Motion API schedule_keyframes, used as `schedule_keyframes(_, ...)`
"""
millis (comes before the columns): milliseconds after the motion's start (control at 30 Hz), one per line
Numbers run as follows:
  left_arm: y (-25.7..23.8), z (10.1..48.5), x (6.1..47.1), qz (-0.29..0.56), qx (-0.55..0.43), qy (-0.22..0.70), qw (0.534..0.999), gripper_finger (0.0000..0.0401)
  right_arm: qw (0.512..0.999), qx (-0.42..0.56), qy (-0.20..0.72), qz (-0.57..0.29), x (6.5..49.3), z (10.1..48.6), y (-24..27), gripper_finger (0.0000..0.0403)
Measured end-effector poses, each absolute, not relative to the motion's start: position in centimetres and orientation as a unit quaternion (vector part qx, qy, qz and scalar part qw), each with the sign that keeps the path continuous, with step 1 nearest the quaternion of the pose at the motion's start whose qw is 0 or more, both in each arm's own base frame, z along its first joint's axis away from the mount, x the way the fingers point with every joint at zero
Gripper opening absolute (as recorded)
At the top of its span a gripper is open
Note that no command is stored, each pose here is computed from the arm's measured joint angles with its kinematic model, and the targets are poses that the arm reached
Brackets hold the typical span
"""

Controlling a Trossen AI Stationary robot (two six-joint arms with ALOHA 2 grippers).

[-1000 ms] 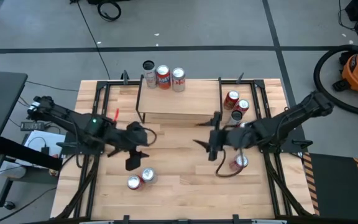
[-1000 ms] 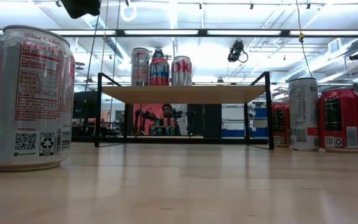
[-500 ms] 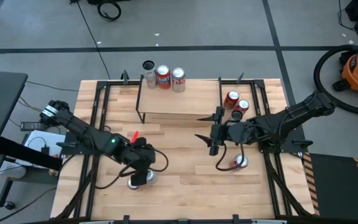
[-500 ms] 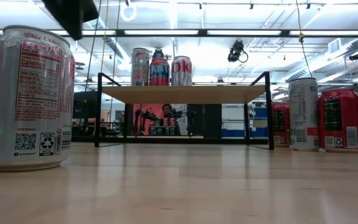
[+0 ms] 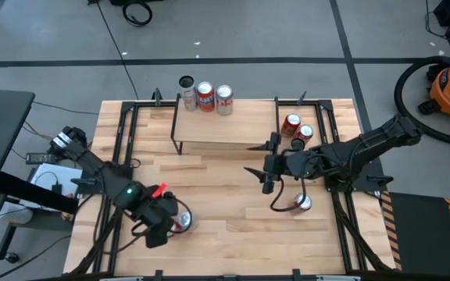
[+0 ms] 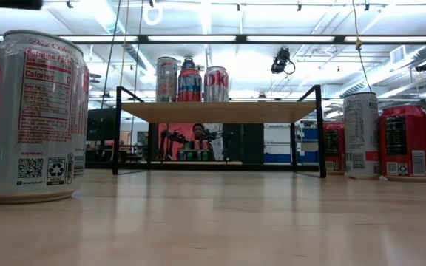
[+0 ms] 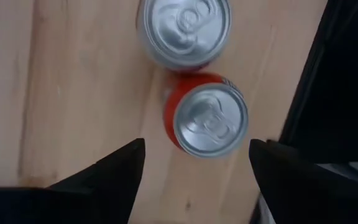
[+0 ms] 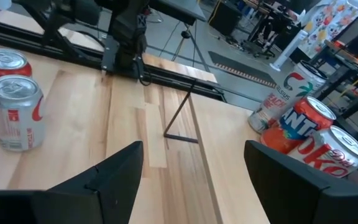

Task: Place canned beverage on shelf
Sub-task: Put the center orange soda can on the shelf aligned with the other orange soda can

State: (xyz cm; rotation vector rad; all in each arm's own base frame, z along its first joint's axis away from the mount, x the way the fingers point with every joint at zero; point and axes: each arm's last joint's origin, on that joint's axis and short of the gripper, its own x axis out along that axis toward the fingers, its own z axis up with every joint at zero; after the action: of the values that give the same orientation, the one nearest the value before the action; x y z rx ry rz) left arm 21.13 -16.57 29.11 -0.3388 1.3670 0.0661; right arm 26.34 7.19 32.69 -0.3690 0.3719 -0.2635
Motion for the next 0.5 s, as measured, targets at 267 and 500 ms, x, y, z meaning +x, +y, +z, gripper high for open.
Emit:
schedule_keyframes(267,-17.8,28.7,20.4,0.063,-0.188,0.635,0.747,0.0296,0.955,-0.195,0.186,-0.124,26.7,32.7,6.2,0.0288)
schedule_keyframes(500,-18.4,28.8,20.1,0.041,-0.194,0.642,0.741,0.0295,0.957,-0.200,0.175,-0.113,27.2,33.0,4.9,0.0288)
